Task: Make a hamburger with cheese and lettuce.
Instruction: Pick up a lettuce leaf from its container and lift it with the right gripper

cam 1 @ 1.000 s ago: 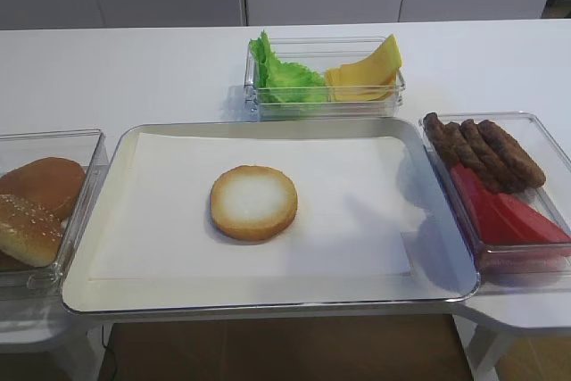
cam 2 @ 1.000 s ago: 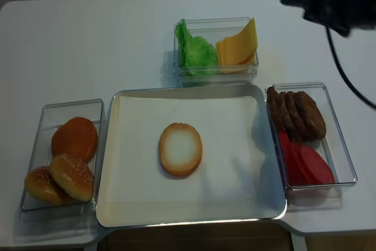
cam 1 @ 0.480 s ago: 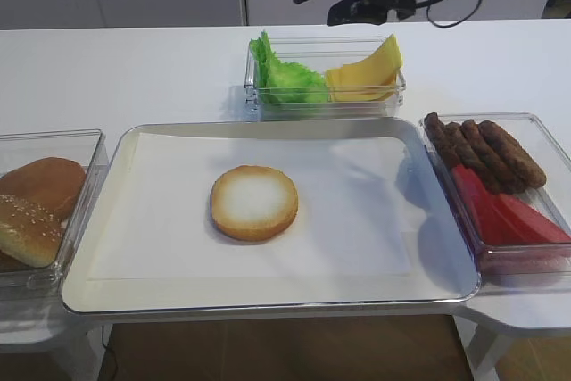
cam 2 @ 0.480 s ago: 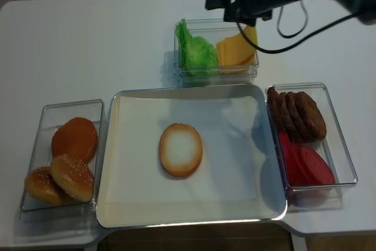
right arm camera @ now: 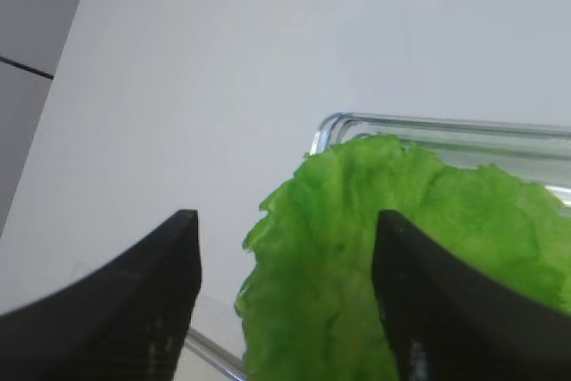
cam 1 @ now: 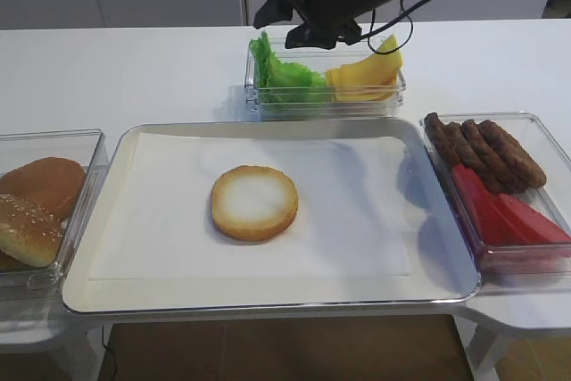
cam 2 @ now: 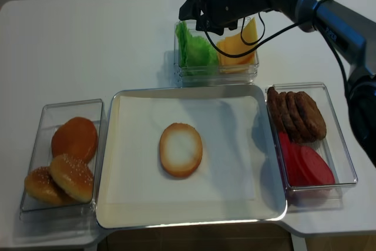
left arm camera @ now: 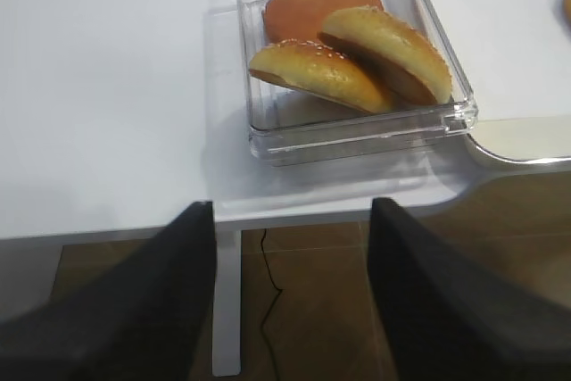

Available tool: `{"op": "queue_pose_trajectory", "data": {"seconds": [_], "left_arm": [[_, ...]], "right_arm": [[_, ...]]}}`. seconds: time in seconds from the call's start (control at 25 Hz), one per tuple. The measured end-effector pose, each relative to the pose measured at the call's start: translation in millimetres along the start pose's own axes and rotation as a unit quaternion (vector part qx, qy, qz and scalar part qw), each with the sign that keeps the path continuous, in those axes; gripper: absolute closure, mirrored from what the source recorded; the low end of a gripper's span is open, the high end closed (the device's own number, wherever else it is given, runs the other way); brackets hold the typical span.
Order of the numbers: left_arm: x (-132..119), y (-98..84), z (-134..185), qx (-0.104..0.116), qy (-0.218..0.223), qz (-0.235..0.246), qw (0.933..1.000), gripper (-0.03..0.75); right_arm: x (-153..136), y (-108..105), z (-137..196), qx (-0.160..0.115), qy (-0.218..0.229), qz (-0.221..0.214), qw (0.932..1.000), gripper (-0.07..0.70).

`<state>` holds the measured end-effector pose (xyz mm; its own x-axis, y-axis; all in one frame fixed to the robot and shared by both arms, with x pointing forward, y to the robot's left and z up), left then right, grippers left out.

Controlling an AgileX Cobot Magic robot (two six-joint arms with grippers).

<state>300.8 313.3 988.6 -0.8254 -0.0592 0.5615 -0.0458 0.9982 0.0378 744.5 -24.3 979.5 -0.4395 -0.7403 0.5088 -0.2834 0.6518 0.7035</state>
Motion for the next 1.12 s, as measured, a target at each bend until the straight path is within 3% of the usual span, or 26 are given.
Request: {"op": "queue_pose_trajectory", "data": {"seconds": [0.6, 0.92, 1.12], "left_arm": [[0.0, 0.0, 0.0, 0.000, 0.000, 0.000, 1.0000, 0.312], [0.0, 0.0, 0.0, 0.000, 0.000, 0.000, 1.0000, 0.312], [0.0, 0.0, 0.0, 0.000, 0.000, 0.000, 1.0000, 0.312]], "right_arm": [[-12.6, -10.3, 6.3, -0.011, 0.008, 0.003, 0.9999, 0.261], [-12.4, -6.5, 5.7, -0.003, 0.007, -0.007, 1.0000, 0.528], [-12.3, -2.2, 6.5, 0.005, 0.009, -0.019, 0.9998, 0.594]]}}
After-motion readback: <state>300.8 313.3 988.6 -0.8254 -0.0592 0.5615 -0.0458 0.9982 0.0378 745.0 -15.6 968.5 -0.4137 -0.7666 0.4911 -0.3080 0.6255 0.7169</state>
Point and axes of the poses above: a point on each arm's last joint axis where the gripper is mounted, x pointing back along that axis away from the gripper, y along the wrist's bending axis when the last joint is at zero, z = x × y, the point moved 9 cm from there along -x, pointing out along that axis toward the gripper, and after that the axes turned 2 degrees about -x, right-handed, at the moved point
